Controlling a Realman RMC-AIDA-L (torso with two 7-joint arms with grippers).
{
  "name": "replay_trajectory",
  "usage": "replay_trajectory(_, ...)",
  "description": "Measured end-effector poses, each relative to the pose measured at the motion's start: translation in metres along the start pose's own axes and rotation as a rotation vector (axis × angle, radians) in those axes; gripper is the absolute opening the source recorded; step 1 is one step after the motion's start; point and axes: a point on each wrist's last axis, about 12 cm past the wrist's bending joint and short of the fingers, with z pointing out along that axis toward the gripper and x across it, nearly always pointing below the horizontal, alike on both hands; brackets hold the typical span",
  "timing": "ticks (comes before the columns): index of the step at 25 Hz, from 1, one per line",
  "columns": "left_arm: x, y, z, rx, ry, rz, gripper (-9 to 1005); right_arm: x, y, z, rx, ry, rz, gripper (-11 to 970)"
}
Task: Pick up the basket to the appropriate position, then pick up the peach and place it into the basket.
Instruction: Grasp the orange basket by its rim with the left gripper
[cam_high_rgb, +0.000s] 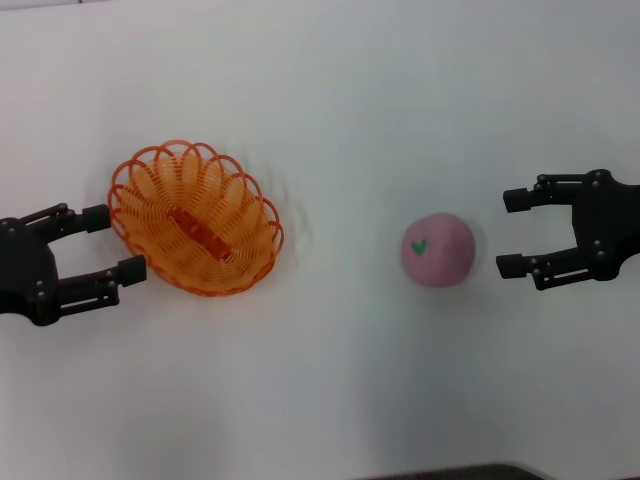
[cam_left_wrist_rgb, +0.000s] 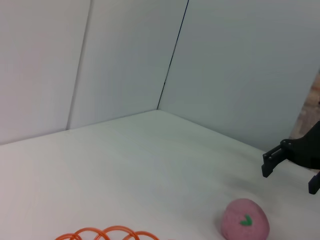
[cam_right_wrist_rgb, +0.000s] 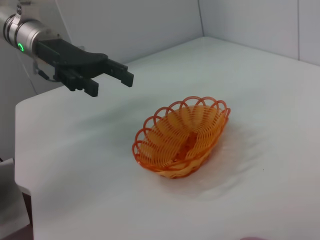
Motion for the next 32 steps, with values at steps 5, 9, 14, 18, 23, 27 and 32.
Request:
replay_trajectory(5, -0.003, 0.002, 0.002, 0.004, 0.003, 0.011, 836, 0.0, 0.0, 0.001, 0.0, -0.001, 0.0, 911)
replay_trajectory(9, -0.006, 0.004, 0.001, -0.001, 0.003, 0.018, 835, 0.0, 0.0, 0.001, 0.002, -0.003, 0.001, 911)
replay_trajectory(14, -0.006, 0.005, 0.0, -0.002, 0.007, 0.016, 833, 0.0, 0.001, 0.002, 0.002, -0.005, 0.003, 912)
replay_trajectory(18, -0.005, 0.004, 0.001, 0.0, 0.008, 0.017, 831, 0.0, 0.0, 0.002, 0.005, -0.005, 0.005, 912)
replay_trajectory(23, -0.005, 0.004, 0.002, 0.002, 0.01, 0.019, 829, 0.0, -0.001, 0.002, 0.008, -0.003, 0.007, 911)
replay_trajectory(27, -0.004, 0.003, 0.001, 0.003, 0.011, 0.013, 828, 0.0, -0.001, 0.001, 0.01, -0.002, 0.007, 912)
replay_trajectory(32, -0.022, 0.01, 0.0, -0.021, 0.029, 0.005, 828, 0.0, -0.001, 0.001, 0.01, -0.003, 0.005, 912)
